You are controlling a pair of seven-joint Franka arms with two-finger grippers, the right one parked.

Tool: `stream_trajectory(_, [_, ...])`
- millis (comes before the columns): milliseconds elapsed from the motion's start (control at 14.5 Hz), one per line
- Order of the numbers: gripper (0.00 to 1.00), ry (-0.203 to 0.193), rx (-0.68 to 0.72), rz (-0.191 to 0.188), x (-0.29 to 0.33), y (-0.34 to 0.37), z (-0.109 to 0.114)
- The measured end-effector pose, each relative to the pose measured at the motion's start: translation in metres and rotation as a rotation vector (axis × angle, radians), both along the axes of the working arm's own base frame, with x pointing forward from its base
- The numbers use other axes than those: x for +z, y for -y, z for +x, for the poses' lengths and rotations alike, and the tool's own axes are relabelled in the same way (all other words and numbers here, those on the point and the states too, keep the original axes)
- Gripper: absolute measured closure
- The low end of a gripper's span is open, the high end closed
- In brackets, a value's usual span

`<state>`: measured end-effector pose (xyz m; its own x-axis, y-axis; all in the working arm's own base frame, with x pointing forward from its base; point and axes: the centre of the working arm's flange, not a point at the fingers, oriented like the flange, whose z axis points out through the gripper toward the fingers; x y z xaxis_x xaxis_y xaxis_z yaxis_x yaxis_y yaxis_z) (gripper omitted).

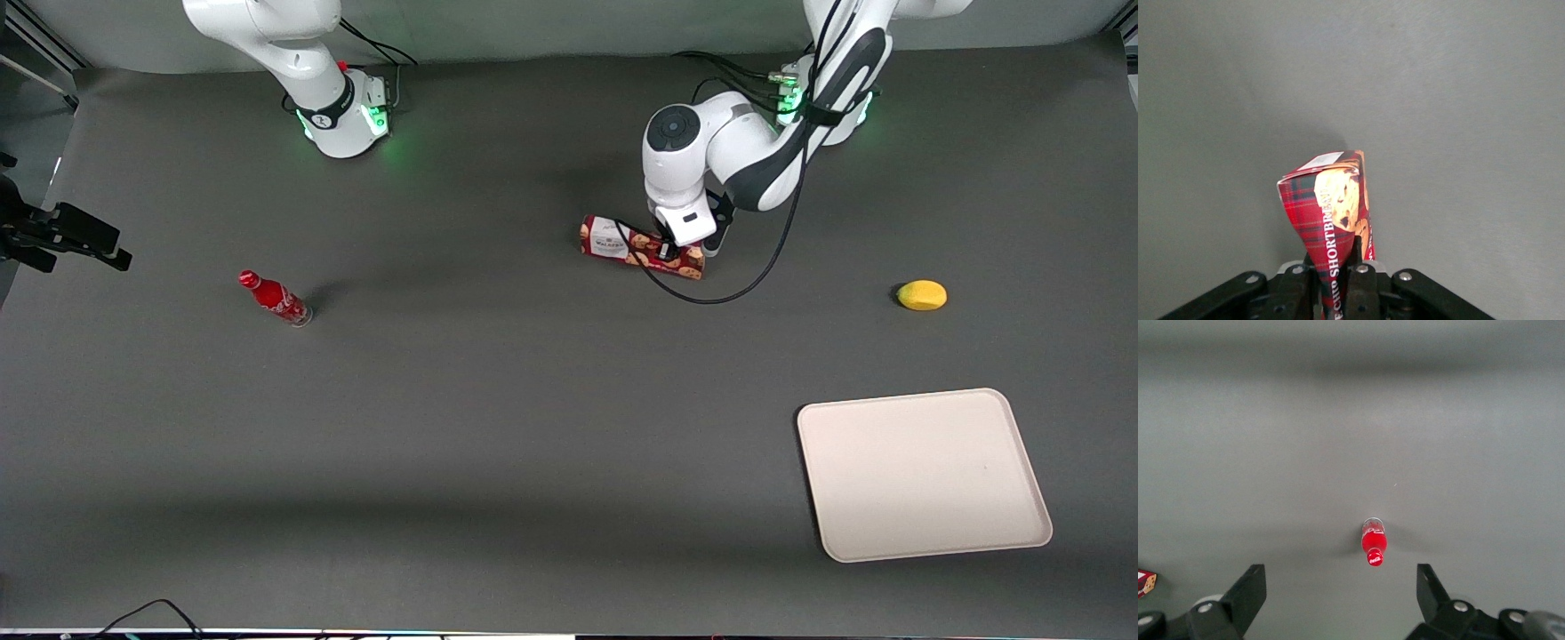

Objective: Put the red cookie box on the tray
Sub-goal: 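Lower the left gripper and grasp the cookie box by its end, then lift the cookie box and carry it past the lemon toward the tray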

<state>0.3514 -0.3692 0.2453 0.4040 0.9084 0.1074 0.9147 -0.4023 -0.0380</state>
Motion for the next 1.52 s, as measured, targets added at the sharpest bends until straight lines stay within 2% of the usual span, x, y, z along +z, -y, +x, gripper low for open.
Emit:
stream_trajectory(207, [0.82,0.002,0.005,0.046,0.022,0.007,0.017])
stream_trajectory(345, [0.82,0.001,0.011,0.061,0.047,0.014,0.03])
stream_trajectory(552, [0.82,-0.06,-0.034,0.068,0.125,0.016,0.052])
stream_trajectory(759, [0.82,-0.067,-0.1,0.083,0.214,-0.014,0.079])
stream_trajectory(966, [0.82,-0.089,-0.173,0.089,0.268,-0.068,0.117])
stream_trajectory(1241, [0.82,-0.158,-0.356,0.06,0.328,-0.205,0.181])
stream_trajectory(1517, [0.82,-0.182,-0.627,0.027,0.353,-0.331,0.213])
